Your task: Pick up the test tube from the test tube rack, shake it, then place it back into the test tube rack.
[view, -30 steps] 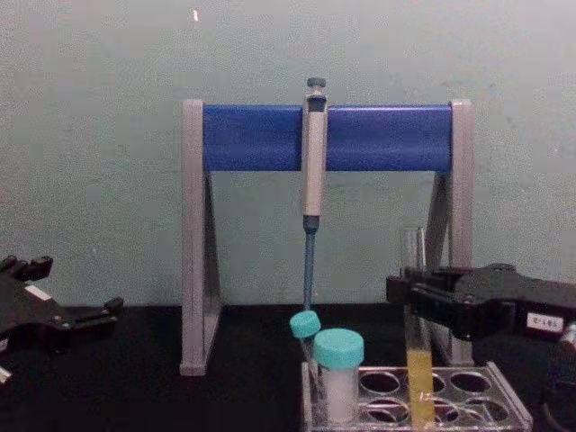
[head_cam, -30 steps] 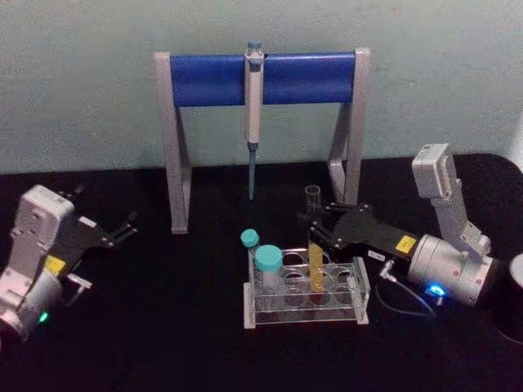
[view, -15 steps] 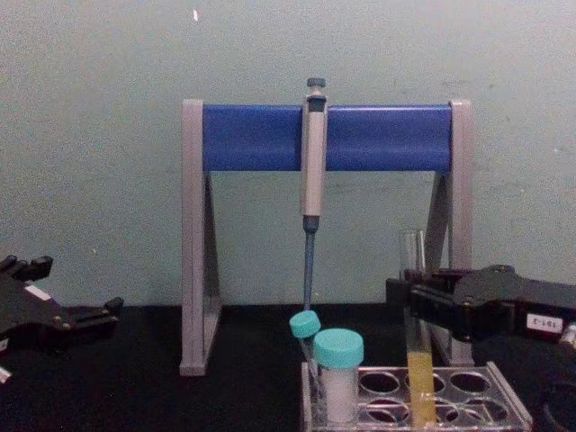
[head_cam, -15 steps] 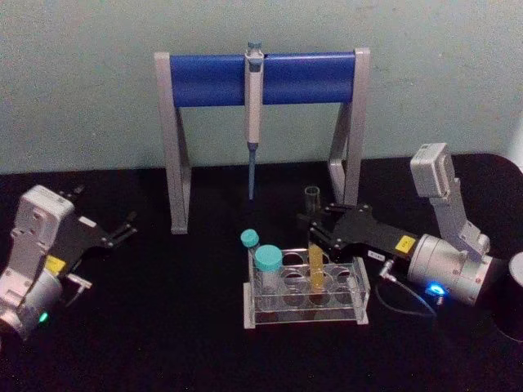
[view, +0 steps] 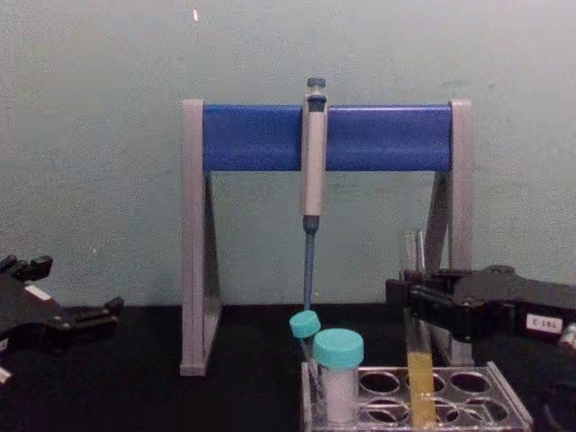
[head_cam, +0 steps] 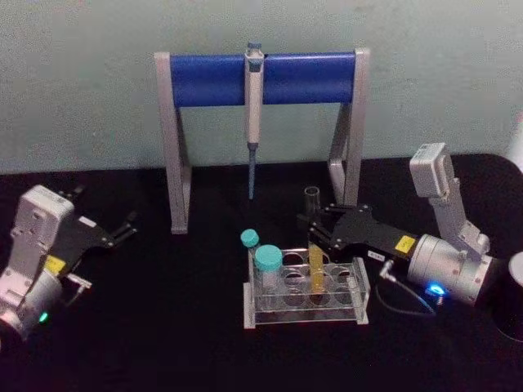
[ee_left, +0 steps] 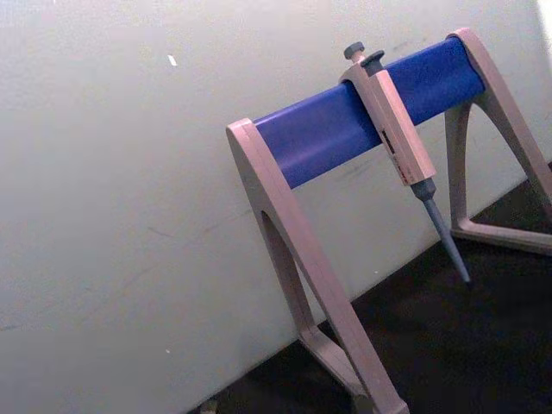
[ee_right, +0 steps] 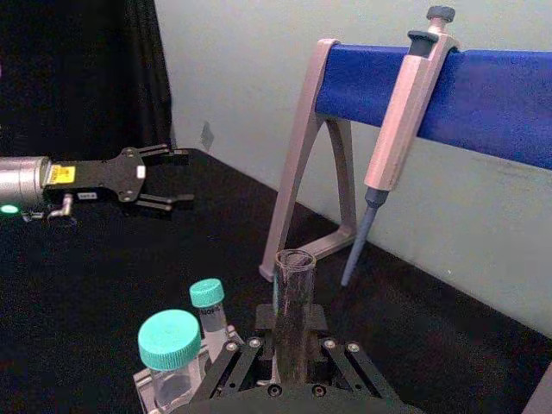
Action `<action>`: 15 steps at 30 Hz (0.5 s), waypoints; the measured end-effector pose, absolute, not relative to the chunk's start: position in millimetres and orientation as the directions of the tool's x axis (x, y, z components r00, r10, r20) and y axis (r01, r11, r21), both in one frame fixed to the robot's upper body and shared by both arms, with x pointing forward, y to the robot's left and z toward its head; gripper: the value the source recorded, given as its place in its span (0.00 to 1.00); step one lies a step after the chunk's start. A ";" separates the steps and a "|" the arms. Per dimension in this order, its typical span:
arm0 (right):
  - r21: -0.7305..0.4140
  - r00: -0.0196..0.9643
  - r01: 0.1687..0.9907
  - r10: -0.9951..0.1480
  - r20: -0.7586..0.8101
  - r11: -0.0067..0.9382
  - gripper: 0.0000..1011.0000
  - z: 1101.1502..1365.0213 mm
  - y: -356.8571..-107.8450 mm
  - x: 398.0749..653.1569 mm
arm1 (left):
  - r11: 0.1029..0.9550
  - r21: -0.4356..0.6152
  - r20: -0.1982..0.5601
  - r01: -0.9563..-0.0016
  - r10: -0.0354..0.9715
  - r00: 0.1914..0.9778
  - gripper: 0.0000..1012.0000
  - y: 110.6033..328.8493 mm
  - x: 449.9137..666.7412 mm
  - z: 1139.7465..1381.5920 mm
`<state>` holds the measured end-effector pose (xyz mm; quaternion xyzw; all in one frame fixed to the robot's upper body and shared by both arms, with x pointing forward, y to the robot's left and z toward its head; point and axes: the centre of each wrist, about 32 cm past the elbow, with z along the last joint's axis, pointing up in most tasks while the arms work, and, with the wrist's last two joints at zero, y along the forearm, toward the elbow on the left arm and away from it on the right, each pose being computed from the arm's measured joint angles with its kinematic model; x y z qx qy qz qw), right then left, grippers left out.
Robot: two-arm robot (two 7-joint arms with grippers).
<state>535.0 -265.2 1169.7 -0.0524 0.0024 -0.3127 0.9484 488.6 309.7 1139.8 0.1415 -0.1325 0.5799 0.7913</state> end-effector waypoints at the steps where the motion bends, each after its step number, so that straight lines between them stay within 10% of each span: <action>1: -0.101 0.804 0.593 -0.593 0.028 0.799 0.23 1169.7 -265.2 535.0 | 0.287 0.070 0.374 -0.955 0.880 0.292 0.99 309.7 488.6 1139.8; 15: -0.099 0.804 0.593 -0.594 0.029 0.799 0.23 1169.8 -265.3 534.8 | 0.287 0.070 0.374 -0.955 0.880 0.292 0.99 309.7 488.6 1139.8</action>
